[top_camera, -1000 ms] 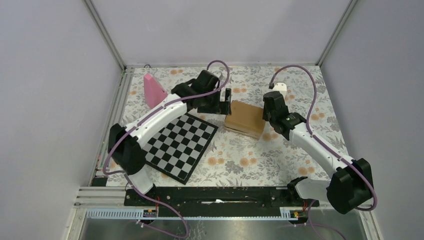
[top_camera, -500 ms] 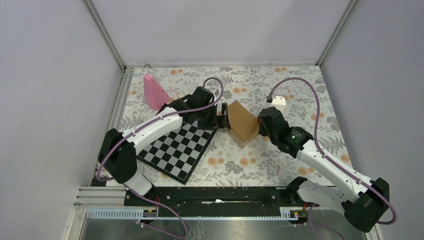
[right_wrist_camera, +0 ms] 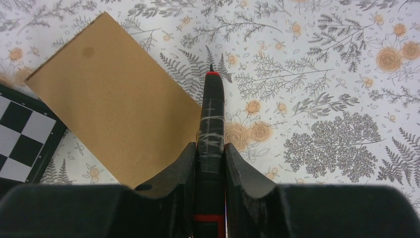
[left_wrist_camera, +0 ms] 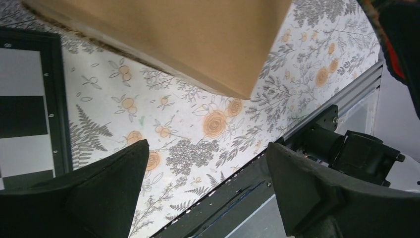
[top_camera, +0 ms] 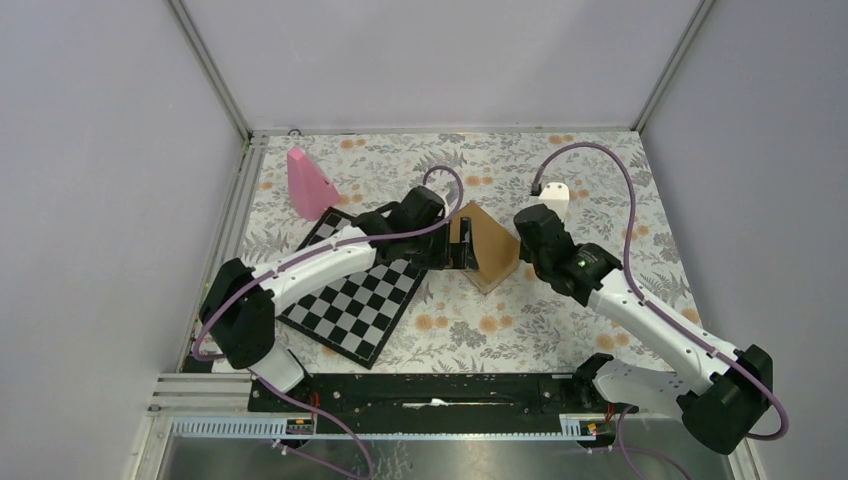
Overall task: Unpack the express box
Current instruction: Adjust the express box at the center of the board.
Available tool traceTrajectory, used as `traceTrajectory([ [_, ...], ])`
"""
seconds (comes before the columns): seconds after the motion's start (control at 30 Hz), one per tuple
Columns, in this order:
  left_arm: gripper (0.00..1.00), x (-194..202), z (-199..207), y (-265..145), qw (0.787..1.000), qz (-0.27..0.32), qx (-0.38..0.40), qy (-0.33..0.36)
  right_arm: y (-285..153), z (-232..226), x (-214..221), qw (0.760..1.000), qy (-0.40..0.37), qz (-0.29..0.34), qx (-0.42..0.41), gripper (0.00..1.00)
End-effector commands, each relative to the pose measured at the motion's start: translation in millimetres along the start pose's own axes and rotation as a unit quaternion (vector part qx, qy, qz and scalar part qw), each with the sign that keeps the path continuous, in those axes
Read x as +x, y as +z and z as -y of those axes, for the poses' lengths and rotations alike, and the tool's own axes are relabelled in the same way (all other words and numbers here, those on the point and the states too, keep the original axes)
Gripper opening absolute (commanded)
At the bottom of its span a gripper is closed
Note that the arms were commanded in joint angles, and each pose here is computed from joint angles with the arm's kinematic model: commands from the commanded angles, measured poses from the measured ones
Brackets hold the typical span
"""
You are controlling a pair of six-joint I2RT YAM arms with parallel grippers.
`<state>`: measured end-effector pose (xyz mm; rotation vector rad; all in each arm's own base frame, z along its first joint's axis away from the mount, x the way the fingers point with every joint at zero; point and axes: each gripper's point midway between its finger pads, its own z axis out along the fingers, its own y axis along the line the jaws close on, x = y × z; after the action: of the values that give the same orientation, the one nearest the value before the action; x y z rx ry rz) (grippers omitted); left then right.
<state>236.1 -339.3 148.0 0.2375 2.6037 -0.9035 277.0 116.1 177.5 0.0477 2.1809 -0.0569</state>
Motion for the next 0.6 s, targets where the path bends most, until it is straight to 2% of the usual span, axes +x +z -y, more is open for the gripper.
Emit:
traceTrajectory([
  [0.0,0.97,-51,45,-24,0.994,0.104,0.026,0.029,-11,8,-40,0.998,0.017,0.056,0.020,0.00],
  [0.2,0.97,-95,77,-11,0.989,0.124,0.041,0.062,-11,20,-40,0.998,0.031,0.056,0.027,0.00],
  [0.57,0.97,-128,84,72,0.993,0.105,0.023,0.052,-42,51,-45,0.991,0.092,0.090,0.030,0.00],
])
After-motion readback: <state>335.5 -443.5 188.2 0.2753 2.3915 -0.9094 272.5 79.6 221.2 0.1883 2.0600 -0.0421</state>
